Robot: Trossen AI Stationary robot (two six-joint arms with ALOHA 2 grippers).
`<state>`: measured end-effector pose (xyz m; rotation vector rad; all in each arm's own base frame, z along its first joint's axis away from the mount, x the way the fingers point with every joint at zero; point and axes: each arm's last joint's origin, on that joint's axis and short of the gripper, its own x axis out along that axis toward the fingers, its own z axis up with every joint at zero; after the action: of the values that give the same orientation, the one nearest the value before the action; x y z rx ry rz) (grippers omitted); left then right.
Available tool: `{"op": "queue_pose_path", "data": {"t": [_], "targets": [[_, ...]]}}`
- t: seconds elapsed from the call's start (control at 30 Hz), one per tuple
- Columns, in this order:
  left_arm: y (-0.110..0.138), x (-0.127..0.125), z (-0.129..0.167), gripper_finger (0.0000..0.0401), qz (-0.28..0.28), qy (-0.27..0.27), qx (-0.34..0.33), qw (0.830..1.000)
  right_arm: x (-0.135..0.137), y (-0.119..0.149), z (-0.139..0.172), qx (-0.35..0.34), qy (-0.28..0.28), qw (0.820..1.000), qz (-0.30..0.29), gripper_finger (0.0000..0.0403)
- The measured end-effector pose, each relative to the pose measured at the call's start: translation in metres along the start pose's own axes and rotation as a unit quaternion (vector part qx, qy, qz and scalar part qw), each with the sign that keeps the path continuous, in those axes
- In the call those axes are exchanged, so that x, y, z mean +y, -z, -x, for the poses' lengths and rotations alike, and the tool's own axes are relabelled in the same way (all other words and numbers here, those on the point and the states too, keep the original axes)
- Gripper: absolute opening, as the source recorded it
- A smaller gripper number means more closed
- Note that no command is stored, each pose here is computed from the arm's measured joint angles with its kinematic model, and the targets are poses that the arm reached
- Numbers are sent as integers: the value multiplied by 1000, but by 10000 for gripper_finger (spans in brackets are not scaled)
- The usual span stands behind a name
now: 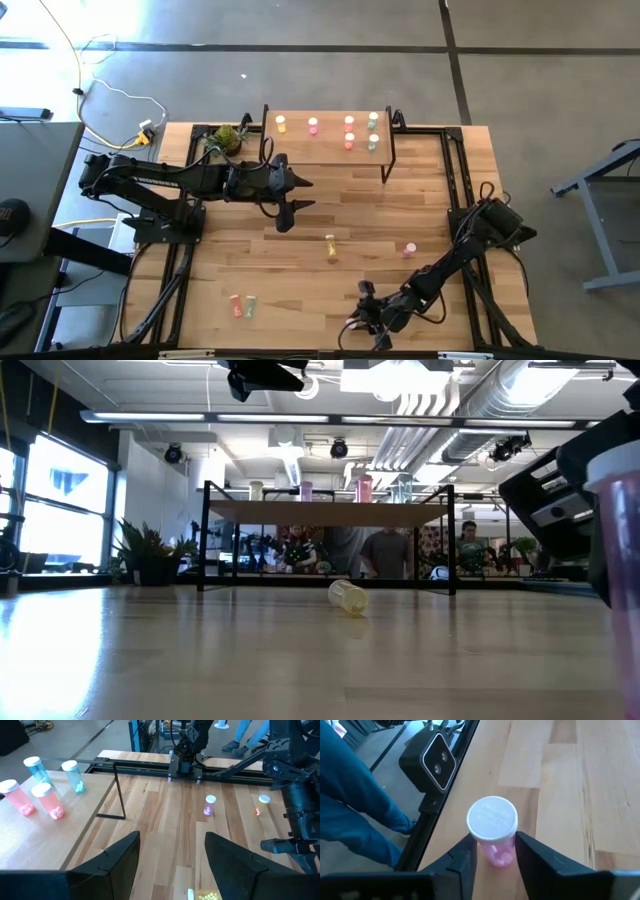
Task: Pick and place medicine bottles onto shelf by color
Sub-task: Put the bottom pink bottle on the shelf
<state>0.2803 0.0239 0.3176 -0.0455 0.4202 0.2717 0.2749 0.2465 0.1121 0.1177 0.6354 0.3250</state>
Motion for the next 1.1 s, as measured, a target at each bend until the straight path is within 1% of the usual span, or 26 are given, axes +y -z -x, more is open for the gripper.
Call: {"op": "queue_pose_path", "data": {"t": [0.27,0.47,0.53,0.67,0.8,0.93,1.1], "targets": [[0,0,0,216,0,0,0,1000,-2,-1,-1,2,-6,1000,-6,85],[1,0,0,216,11,0,3,1000,-2,-1,0,2,-6,1000,-27,80],[2,0,0,216,23,0,12,1000,-1,-2,0,0,-8,1000,-29,80],[8,0,0,216,45,13,43,998,-1,-3,0,-5,-6,998,-59,79],[15,-2,1,216,62,43,85,994,-1,-9,5,-22,2,996,-91,79],[23,-6,4,216,57,61,124,989,0,-21,13,-62,30,990,-119,79],[25,-10,5,216,44,72,137,987,-1,-36,26,-119,69,977,-165,79]]}}
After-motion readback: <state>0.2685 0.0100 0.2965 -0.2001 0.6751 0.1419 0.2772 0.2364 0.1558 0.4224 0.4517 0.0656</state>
